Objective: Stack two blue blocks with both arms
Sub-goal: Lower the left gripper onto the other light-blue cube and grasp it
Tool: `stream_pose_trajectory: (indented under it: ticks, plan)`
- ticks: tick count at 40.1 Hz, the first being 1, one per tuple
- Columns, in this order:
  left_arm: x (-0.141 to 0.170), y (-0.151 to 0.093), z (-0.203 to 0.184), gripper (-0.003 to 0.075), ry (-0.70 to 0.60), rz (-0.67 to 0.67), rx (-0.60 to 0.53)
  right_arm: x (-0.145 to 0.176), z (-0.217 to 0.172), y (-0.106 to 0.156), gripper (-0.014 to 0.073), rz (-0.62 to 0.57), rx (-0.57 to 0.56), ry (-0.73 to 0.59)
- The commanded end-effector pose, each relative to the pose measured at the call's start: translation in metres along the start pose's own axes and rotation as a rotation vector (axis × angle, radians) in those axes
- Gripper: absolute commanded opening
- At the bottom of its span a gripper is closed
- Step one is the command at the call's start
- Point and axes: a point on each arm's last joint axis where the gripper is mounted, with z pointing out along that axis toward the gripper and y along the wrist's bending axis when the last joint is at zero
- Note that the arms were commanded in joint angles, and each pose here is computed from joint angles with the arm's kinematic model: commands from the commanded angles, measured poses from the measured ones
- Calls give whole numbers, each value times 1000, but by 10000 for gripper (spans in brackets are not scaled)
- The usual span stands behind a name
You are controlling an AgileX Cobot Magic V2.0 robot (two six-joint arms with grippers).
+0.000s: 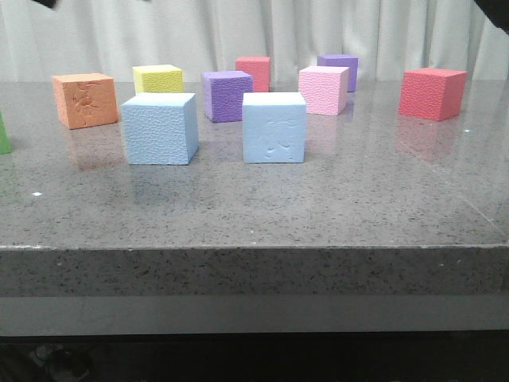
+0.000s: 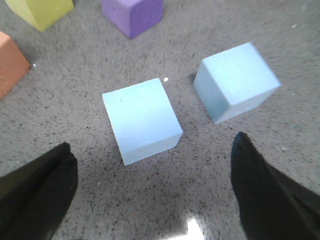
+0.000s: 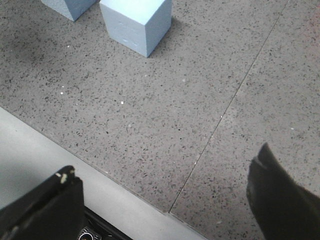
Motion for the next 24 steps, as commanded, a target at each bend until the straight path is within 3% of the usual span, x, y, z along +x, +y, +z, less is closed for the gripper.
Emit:
stream_pose_trajectory:
  ticks: [1, 9, 24]
  plan:
    - [-29, -4, 12, 608, 8, -37, -2, -11, -10, 0, 662, 2, 11, -98]
    - [-46, 2, 63, 608, 168, -100, -106, -11, -10, 0, 662, 2, 11, -98]
    - [-45, 0, 110, 607, 248, -176, -89, -11, -10, 0, 662, 2, 11, -98]
